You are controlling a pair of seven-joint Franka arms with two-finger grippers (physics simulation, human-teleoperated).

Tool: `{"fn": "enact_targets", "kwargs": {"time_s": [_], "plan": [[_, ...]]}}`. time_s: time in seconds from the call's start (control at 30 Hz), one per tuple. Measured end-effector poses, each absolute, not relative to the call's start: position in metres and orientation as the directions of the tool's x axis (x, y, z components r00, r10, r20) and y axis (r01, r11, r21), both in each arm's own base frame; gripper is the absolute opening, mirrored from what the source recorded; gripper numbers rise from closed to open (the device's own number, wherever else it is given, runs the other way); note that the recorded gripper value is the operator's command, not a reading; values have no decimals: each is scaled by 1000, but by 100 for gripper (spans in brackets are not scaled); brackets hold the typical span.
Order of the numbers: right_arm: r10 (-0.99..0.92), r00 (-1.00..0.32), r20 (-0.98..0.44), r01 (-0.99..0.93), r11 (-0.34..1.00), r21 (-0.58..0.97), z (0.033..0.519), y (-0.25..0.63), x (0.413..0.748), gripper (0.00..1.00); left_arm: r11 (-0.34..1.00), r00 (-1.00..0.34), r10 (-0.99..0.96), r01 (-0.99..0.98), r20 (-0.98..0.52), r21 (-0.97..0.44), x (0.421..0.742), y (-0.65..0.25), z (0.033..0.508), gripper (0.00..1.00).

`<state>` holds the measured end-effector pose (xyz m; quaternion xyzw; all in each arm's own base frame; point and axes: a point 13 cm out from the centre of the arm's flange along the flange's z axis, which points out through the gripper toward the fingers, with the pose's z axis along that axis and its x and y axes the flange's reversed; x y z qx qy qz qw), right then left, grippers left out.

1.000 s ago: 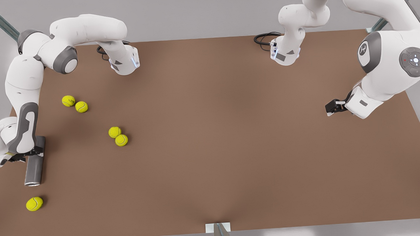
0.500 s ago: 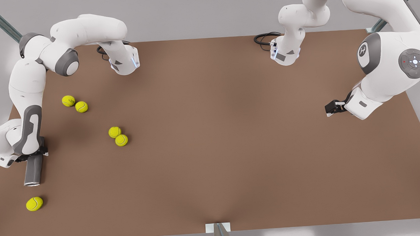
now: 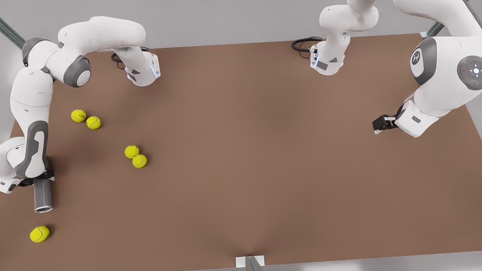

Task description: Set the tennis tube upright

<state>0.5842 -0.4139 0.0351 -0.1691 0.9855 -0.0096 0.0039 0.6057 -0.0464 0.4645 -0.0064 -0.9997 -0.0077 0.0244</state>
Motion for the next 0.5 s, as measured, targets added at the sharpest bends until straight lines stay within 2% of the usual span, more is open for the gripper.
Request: {"fn": "enact_targets", "kwargs": {"time_s": [0.33,0.5], "plan": [[-350,-937,-18,-349,937,-18,56,-408,595,78,1000,-999,9,10,47,13,605,-48,466,100],[-403,-914,-46,-402,915,-28,93,-385,628,78,1000,-999,7,8,47,13,605,-48,466,100]]}}
